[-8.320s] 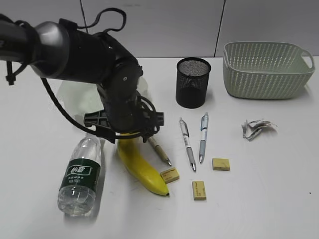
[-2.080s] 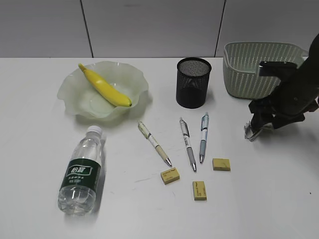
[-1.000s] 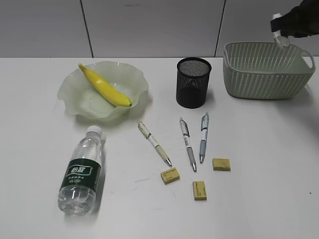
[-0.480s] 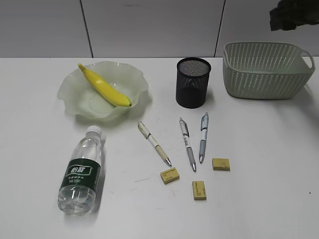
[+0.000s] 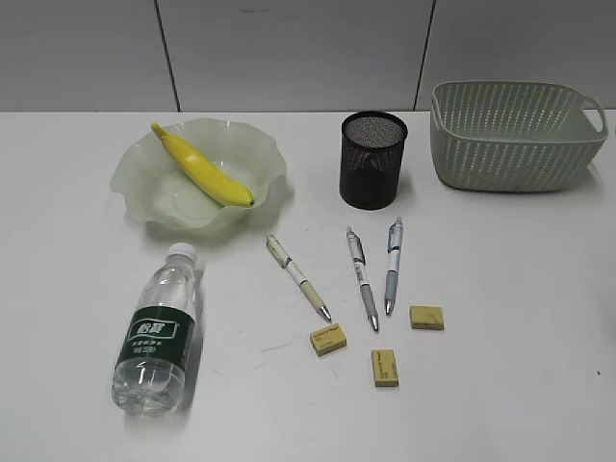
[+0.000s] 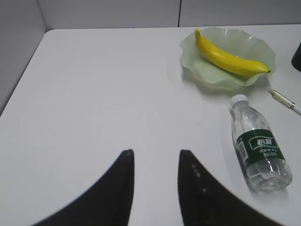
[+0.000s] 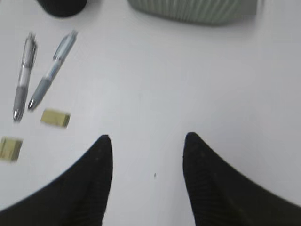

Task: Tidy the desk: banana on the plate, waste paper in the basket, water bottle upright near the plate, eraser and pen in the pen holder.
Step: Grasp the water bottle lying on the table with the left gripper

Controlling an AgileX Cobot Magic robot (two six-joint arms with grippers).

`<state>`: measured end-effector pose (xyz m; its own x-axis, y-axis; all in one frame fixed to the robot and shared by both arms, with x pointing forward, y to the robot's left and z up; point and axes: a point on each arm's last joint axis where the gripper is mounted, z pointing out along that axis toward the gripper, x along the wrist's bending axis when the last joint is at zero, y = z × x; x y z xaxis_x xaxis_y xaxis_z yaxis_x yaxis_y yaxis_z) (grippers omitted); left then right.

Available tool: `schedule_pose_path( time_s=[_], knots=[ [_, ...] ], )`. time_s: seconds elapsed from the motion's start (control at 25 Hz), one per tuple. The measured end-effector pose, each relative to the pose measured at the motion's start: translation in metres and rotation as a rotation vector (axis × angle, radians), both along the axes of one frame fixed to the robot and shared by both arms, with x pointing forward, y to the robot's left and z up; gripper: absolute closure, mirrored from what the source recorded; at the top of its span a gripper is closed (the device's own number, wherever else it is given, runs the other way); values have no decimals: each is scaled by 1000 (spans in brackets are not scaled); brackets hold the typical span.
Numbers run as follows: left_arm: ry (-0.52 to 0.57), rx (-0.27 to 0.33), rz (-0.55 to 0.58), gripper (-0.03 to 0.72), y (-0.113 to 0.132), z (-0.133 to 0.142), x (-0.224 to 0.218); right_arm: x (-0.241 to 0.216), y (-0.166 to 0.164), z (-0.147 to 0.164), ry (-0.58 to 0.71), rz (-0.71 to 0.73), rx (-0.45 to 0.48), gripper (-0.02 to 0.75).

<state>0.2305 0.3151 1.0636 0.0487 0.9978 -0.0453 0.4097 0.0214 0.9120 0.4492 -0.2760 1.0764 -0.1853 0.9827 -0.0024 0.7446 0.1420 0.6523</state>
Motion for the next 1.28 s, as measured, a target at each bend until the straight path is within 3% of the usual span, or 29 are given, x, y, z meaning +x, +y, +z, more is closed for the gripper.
schedule_pose_path(
  time_s=[0.12, 0.36, 0.56, 0.8, 1.0, 1.28],
  knots=[
    [3, 1, 0, 449, 0, 0, 0, -59, -3, 3, 21, 10, 6, 345],
    [68, 15, -1, 447, -3, 1, 12, -148, -10, -3, -118, 11, 13, 346],
    [197, 42, -5, 421, -9, 3, 40, -197, -14, -14, -286, 14, 24, 346],
    [267, -14, -92, 277, -30, 11, 91, -218, -16, -19, -421, 7, 39, 346],
    [444, -92, -205, 211, -57, -13, 148, -218, -16, -19, -423, 0, 43, 346],
    [682, -50, -283, 204, -104, -53, 227, -218, -16, -19, -425, -2, 44, 346]
  ],
)
